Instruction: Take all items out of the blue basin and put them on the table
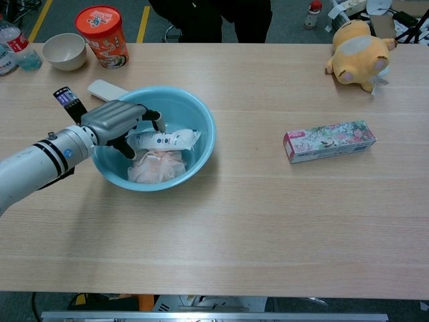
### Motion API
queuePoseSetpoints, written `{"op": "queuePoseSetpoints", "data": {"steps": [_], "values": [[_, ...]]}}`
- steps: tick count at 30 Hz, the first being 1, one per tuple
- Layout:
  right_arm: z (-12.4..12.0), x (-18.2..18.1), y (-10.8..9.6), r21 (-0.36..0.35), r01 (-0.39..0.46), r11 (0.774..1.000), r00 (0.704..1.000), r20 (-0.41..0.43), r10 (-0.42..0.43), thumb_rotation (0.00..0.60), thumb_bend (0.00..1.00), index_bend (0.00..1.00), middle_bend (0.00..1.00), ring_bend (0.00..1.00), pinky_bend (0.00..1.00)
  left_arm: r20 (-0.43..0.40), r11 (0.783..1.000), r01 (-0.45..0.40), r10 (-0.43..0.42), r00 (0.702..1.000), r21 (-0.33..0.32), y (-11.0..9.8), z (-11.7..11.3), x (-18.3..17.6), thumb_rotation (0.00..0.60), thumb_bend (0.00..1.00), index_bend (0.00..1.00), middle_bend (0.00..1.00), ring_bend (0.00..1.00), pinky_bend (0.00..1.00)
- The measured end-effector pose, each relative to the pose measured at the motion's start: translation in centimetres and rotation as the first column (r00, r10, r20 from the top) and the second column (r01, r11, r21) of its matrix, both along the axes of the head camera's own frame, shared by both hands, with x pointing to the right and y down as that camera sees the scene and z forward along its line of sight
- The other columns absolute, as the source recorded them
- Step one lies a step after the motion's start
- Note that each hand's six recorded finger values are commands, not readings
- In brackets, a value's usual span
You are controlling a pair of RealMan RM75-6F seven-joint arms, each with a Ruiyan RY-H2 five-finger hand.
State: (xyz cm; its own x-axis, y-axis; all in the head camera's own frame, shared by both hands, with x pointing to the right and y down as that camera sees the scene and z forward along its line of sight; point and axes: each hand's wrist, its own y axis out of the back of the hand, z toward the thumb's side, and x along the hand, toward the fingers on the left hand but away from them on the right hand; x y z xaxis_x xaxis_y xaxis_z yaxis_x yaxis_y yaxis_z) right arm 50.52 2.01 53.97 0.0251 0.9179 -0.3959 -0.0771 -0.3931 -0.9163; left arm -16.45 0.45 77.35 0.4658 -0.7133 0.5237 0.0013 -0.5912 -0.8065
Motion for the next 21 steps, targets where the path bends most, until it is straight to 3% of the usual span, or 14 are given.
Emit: {"op": "queuePoseSetpoints", "data": {"steps": [8,19,21], "values": [[0.1,-0.3,-0.1,-0.001,0.006,1.000,1.000,0.003,-0.006,0.600,0.02,0.00,0.17,0.09,0.26,-0.046,0.999,0.040,-0.039,0.998,0.023,-1.0,-0.9,-0.2,0.600,0.31,0.38,0.36,0.28,0.40],[0.1,-0.4,-0.1,-0.002,0.006,1.000,1.000,0.004,-0.006,0.600,0.02,0.00,0.17,0.09,0.26,-0.062,0.999,0.029,-0.027,0.998,0.023,-0.9,-0.5,0.9,0.600,0.32,0.36,0.37,0.30,0.42],[0.1,-0.4,-0.1,-0.001,0.005,1.000,1.000,0.005,-0.005,0.600,0.02,0.00,0.18,0.09,0.26,-0.069,0.999,0.038,-0.036,0.997,0.027,-1.2,-0.6,1.0,0.600,0.32,0.39,0.41,0.34,0.42]]}}
